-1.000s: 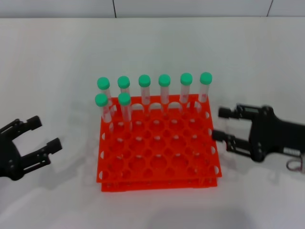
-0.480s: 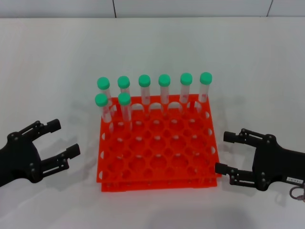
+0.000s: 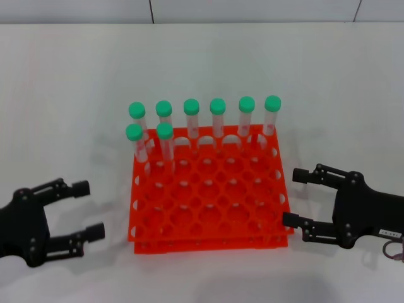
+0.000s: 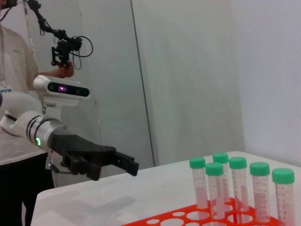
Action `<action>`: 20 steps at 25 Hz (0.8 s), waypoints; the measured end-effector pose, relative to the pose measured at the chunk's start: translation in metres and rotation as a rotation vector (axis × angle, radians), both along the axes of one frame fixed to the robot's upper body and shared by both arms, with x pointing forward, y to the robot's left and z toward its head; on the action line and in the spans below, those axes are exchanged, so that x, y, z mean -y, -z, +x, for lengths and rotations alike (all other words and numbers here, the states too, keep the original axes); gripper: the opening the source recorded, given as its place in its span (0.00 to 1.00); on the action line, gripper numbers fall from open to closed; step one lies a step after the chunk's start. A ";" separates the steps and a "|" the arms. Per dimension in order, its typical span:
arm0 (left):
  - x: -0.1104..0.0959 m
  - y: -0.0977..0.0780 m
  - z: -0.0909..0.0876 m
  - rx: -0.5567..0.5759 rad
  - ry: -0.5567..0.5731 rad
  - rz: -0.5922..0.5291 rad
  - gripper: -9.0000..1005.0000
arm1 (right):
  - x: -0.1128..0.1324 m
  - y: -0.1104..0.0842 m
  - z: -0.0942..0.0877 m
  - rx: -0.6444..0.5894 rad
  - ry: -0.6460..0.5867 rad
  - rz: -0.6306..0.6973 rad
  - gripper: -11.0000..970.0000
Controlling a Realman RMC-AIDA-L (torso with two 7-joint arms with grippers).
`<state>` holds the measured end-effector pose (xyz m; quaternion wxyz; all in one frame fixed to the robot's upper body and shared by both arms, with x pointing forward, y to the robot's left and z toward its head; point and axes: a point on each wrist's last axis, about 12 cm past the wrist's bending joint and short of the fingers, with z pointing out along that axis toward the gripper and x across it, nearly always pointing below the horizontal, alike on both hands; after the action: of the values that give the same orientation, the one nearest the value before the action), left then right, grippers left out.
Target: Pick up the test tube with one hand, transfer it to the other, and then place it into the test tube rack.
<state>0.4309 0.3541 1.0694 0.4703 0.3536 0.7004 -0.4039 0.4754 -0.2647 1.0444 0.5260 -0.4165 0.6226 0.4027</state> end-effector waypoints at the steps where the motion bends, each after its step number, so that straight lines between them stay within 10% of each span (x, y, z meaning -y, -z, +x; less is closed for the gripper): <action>1: 0.000 -0.001 0.001 -0.014 0.026 0.002 0.84 | 0.000 0.000 0.000 -0.001 -0.002 0.000 0.81; 20: 0.005 -0.006 0.012 -0.049 0.101 0.026 0.83 | 0.006 -0.001 -0.003 -0.006 -0.012 0.002 0.81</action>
<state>0.4425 0.3490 1.0759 0.4273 0.3844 0.6983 -0.4266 0.4727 -0.2702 1.0456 0.5222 -0.4185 0.6211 0.4078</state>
